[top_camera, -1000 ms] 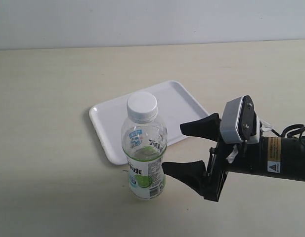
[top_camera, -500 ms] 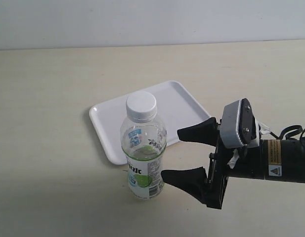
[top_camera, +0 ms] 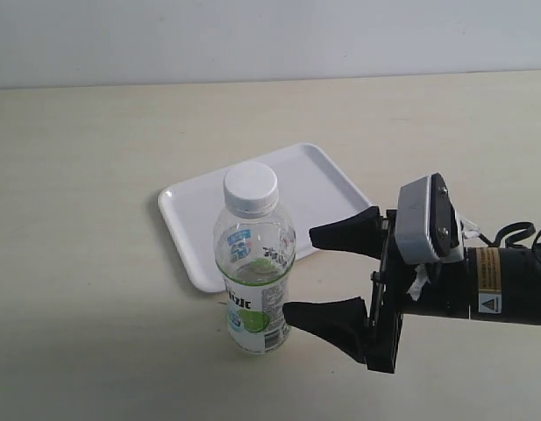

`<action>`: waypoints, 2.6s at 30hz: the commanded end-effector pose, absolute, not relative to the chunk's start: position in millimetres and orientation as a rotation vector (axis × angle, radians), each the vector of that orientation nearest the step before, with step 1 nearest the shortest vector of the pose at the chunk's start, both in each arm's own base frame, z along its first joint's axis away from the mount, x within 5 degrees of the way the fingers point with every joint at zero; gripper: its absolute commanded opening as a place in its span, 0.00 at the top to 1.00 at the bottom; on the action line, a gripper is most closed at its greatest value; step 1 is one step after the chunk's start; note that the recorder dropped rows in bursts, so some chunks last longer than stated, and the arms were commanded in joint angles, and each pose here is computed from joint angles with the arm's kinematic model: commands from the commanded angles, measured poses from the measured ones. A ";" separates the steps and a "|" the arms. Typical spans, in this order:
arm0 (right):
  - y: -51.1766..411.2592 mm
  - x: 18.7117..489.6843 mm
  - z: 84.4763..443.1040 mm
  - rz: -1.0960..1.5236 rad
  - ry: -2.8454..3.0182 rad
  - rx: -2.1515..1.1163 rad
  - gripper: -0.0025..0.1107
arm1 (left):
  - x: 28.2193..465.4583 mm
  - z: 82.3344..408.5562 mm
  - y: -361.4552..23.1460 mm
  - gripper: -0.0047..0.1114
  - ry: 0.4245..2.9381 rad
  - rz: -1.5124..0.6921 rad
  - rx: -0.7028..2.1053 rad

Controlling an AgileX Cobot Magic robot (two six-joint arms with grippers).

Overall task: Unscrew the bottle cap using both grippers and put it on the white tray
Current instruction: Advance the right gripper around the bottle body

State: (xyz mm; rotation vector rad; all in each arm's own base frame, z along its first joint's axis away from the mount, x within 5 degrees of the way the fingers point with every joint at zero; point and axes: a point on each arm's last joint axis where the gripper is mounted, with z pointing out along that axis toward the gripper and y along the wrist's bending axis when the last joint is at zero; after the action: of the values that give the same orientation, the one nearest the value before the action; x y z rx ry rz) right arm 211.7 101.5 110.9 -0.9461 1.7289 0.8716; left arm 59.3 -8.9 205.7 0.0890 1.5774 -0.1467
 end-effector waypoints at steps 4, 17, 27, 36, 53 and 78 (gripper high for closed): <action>102.8 219.8 114.6 0.845 1.688 -0.955 0.17 | 58.5 207.4 -9.1 0.96 1.559 -0.152 0.093; 103.6 222.4 112.2 0.863 1.733 -0.988 0.17 | 58.5 207.4 -9.1 0.96 1.559 -0.152 0.093; 126.0 217.2 102.5 0.760 1.809 -1.066 0.17 | 58.5 207.4 -9.1 0.96 1.559 -0.152 0.093; 129.3 217.7 103.9 0.741 1.782 -1.065 0.13 | 58.5 207.4 -9.1 0.96 1.559 -0.152 0.093; 131.4 221.9 108.4 0.741 1.729 -1.052 0.13 | 58.5 207.4 -9.1 0.96 1.559 -0.152 0.093; 134.9 227.7 110.0 0.772 1.738 -1.075 0.13 | 58.5 207.4 -9.1 0.96 1.559 -0.152 0.093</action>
State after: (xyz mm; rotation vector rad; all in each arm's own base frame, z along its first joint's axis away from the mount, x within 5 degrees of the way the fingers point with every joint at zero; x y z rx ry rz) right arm 227.2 134.4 111.0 -1.0606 1.7308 0.7708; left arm 59.3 -8.9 205.7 0.0890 1.5774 -0.1467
